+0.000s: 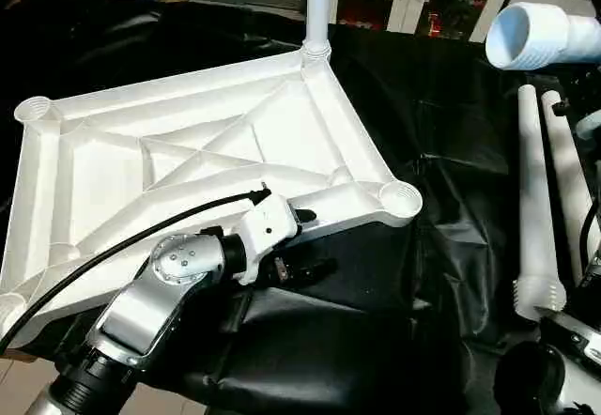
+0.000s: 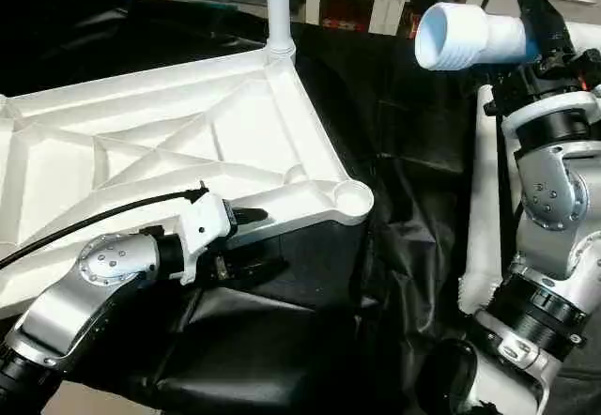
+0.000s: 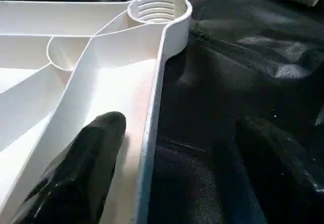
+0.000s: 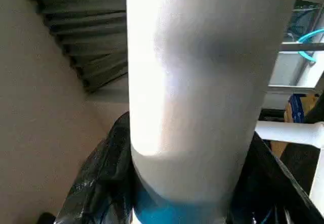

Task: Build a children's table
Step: Insert table leg to table base

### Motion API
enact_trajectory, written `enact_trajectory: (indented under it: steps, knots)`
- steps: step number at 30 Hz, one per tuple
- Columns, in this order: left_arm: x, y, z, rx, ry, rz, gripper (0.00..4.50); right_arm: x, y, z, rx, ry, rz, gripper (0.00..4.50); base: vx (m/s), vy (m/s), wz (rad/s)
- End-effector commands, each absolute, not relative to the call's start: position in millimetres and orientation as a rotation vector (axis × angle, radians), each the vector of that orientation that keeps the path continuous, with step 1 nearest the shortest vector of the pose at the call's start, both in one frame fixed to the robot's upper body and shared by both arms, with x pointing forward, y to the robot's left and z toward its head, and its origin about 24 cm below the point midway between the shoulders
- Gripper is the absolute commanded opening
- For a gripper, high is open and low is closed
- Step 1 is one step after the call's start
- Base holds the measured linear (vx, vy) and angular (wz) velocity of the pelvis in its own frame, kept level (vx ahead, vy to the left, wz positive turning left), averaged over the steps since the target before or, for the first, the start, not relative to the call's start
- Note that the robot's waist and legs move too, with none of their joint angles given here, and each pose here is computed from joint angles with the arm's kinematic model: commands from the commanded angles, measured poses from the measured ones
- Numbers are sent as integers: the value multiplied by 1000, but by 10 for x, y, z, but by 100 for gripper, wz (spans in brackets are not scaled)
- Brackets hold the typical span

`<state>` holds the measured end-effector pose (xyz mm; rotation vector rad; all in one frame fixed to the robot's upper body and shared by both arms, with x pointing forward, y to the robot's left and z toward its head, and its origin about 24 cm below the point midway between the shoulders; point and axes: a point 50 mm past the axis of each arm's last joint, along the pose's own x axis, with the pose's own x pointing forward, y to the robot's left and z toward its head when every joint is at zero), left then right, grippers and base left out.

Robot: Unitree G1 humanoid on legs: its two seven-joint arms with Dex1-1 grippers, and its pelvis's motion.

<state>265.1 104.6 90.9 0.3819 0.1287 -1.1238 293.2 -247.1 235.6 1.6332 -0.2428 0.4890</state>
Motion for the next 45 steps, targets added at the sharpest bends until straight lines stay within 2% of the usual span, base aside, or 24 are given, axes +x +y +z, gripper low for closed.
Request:
enact_trajectory:
  steps: [1,2,3,4,5,6,7,10,15,17,20,21,23,26,27,34,37,43,45]
  knots:
    - [2638,1069,855,386,147,-1121,371,2872,-2455,2469,1601,-273,526,182,0,0,0]
    - [2644,1075,858,391,142,-1116,360,2861,-2447,2460,1526,-239,527,182,0,0,0]
    - [2644,1075,858,391,142,-1116,360,2861,-2447,2460,1526,-239,527,182,0,0,0]
    - [2647,1081,857,396,137,-1112,353,2854,-2397,2425,1320,-180,504,182,0,0,0]
    - [2647,1081,856,396,136,-1112,341,2854,-2386,2416,1282,-169,501,182,0,0,0]
    - [2648,1084,854,402,132,-1112,341,2848,-2322,2390,1152,-129,508,182,0,0,0]
    - [2647,1084,852,405,128,-1112,318,2846,-2253,2366,1033,-103,511,182,0,0,0]
    - [2639,1067,855,396,121,-1116,305,2842,-2185,2329,883,-84,513,182,0,0,0]
    - [2635,1057,870,377,120,-1134,274,2842,-2138,2276,807,-75,508,182,0,0,0]
    - [2650,1067,886,366,113,-1133,244,2839,-2105,2234,722,-65,512,182,0,0,0]
    - [2698,1074,960,310,73,-1111,233,2831,-2037,2182,608,-59,531,182,0,0,0]
    - [2712,1072,990,285,60,-1109,233,2825,-2008,2172,595,-63,542,182,0,0,0]
    - [2719,1077,1018,252,59,-1123,263,2808,-1971,2153,573,-65,555,182,0,0,0]
    - [2751,1067,1001,253,69,-1127,269,2789,-1968,2122,536,-62,561,182,0,0,0]
    - [2759,1061,992,254,75,-1132,296,2785,-1970,2117,533,-62,561,182,0,0,0]
    - [2909,1037,924,279,126,-1133,335,2759,-1957,2072,460,-55,578,182,0,0,0]
    - [2986,1083,885,259,161,-1119,335,2753,-1958,2070,432,-55,586,182,0,0,0]
    - [2988,1139,834,239,212,-1143,335,2754,-1954,2067,420,-58,591,182,0,0,0]
    - [2990,1152,822,242,219,-1143,309,2756,-1955,2066,416,-59,592,182,0,0,0]
